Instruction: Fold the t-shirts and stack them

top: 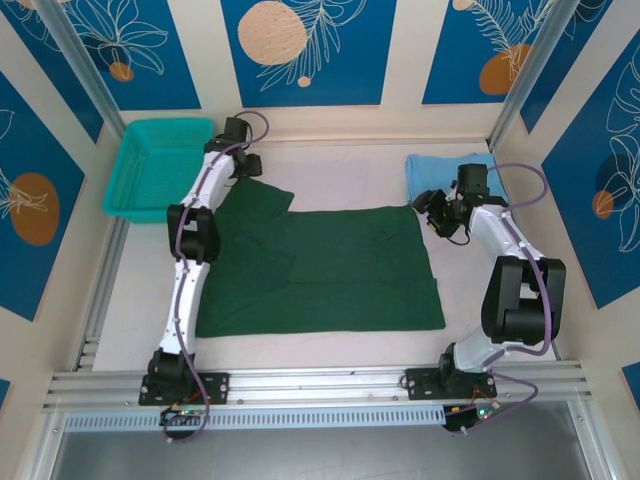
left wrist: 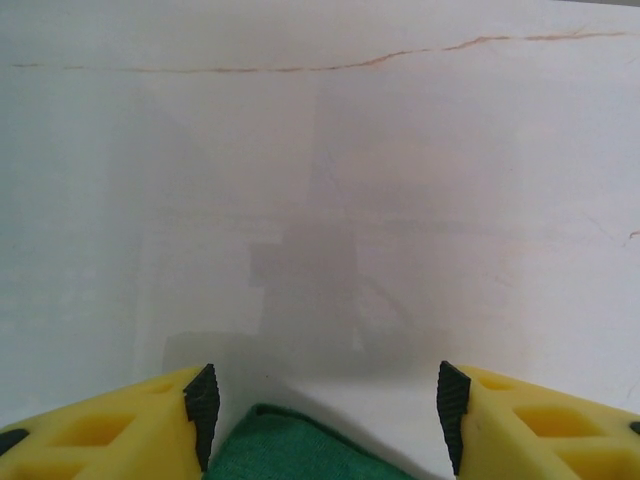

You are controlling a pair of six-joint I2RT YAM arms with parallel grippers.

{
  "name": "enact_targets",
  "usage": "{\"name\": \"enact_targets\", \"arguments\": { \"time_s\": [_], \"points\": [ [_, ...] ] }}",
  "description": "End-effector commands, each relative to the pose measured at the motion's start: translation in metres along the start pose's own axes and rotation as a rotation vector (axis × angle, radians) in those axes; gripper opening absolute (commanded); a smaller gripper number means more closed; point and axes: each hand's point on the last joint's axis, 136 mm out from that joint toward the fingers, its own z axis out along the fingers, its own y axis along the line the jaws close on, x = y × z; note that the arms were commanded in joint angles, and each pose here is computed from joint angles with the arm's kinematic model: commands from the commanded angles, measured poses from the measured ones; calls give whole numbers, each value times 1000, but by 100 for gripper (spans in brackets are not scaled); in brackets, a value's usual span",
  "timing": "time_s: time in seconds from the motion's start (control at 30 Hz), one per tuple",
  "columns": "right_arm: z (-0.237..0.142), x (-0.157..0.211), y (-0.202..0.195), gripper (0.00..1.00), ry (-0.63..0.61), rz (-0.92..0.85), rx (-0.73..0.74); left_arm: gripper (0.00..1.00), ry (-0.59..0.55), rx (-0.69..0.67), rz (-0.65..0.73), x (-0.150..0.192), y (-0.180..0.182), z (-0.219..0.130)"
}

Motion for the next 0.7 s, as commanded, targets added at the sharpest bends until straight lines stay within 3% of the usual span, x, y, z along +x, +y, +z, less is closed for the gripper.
{"name": "enact_targets", "arguments": {
  "time_s": [0.0, 0.43, 0.67],
  "points": [
    [-4, -9, 12, 60, -9, -9, -33, 60, 5, 10, -41, -1, 9, 5],
    [-4, -20, 12, 60, -16, 1, -22, 48, 39, -1, -81, 9, 16, 12],
    [-3, -27, 14, 59, -22, 6, -24, 49, 68, -12, -95, 17, 19, 15]
  ]
}}
